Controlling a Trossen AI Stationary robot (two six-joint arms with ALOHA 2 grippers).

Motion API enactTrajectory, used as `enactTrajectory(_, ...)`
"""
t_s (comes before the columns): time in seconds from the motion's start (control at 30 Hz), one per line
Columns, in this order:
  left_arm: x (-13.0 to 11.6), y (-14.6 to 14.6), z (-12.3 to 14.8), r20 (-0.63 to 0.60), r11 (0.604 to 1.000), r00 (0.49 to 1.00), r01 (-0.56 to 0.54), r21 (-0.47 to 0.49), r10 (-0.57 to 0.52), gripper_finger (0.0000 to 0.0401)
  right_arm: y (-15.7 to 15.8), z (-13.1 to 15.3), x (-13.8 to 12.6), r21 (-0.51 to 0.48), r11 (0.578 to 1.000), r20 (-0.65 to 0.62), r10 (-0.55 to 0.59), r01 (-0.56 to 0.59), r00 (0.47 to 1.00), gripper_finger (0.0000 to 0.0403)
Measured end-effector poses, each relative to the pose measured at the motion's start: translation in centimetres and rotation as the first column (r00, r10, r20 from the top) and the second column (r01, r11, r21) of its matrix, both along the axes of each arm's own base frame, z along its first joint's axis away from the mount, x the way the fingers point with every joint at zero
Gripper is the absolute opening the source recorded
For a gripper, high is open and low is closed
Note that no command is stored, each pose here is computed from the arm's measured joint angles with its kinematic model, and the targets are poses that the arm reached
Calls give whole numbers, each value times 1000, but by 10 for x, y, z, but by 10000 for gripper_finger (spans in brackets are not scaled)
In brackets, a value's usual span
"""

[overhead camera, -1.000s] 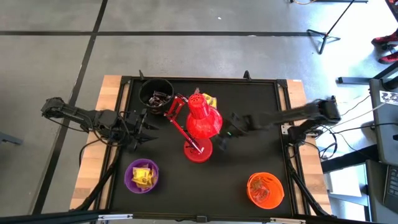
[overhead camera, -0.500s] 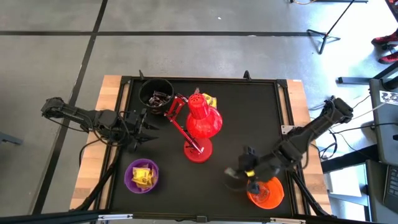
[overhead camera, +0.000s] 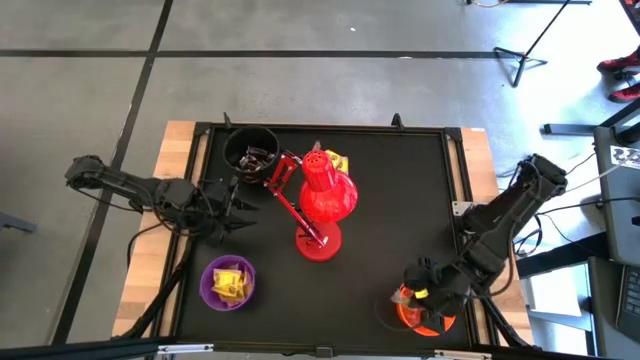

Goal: Organize candy in baskets
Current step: Put the green gummy into the orange bucket

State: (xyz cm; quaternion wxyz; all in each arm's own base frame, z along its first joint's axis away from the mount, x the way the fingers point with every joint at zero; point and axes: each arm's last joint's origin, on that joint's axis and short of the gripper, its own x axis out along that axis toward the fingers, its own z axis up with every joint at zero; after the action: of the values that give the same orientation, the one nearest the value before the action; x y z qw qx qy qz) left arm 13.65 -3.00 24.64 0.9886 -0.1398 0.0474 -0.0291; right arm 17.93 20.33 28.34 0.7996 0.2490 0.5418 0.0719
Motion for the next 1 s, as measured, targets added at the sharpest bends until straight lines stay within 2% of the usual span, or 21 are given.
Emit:
enactTrajectory(0.2, 6, -2, -5, -41, 1000, 999, 5, -4, -5, 174, 3, -4, -14, -15, 998, -104, -63, 61, 993, 3)
enactTrajectory(0.33, 8, -3, -8, -64, 1000, 998, 9, -16, -10, 174, 5, -4, -16, 35, 998, -158, -40, 46, 987, 3)
enactTrajectory(1.0, 8, -10, -9, -73, 998, 996, 59, -22, -60, 174, 7, -3, -15, 52, 998, -155, -24, 33, 988, 3)
